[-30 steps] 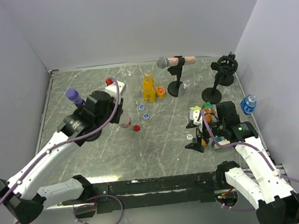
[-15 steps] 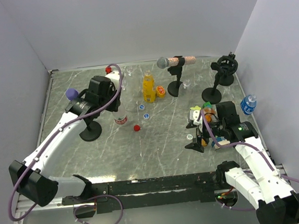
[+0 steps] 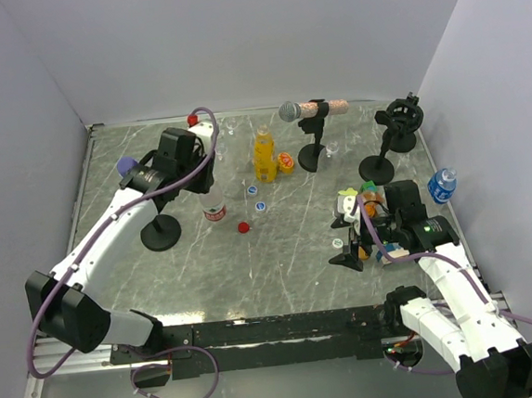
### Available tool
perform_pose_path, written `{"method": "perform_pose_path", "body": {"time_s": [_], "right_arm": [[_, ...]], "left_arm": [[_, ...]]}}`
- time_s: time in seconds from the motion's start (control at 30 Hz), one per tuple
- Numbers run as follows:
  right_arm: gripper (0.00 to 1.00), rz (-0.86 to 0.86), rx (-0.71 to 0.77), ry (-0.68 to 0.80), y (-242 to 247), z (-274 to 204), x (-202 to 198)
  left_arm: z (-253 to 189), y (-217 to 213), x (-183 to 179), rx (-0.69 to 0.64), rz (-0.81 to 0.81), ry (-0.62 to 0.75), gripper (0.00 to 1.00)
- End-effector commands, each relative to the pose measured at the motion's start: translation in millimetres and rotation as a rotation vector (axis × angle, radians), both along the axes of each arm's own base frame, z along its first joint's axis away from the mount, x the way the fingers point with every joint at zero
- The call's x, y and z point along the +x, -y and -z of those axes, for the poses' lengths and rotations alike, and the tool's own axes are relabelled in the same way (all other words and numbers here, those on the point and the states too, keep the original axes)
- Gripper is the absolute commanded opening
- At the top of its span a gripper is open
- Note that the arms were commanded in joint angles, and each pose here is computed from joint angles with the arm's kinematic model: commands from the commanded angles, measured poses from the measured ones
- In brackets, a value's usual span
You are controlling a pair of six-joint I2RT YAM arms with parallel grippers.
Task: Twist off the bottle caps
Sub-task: Place the bottle without the bottle cap at the center of the board.
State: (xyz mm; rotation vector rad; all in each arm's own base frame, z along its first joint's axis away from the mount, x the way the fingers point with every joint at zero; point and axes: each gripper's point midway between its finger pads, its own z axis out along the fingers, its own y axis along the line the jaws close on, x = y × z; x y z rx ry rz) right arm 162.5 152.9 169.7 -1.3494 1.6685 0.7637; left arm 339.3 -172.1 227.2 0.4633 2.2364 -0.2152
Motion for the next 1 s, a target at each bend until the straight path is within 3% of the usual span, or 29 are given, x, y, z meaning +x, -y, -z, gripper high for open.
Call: {"method": "perform_pose_path", "body": {"time_s": [0.0,0.53,0.8,0.97], "right_arm": [[0.99,-0.008,0.018,0.021,-2,-3,2],[0.99,-0.01,0.018,0.021,-2,-3,2],[0.99,-0.007,0.016,0.02,-2,-3,2],[0.99,0.004,0.015,0.029,0,-4,4]], "left_arm": [[-21,4,6,-0.032,0.012,0.04,0.29],[-41,-5,7,-0.05,-0.038,0.089,0.82],[-70,-4,1,-0.111,-0.037,0.145,0.98],[-99,7,-13,-0.236,0.007,0.202,0.96]]}}
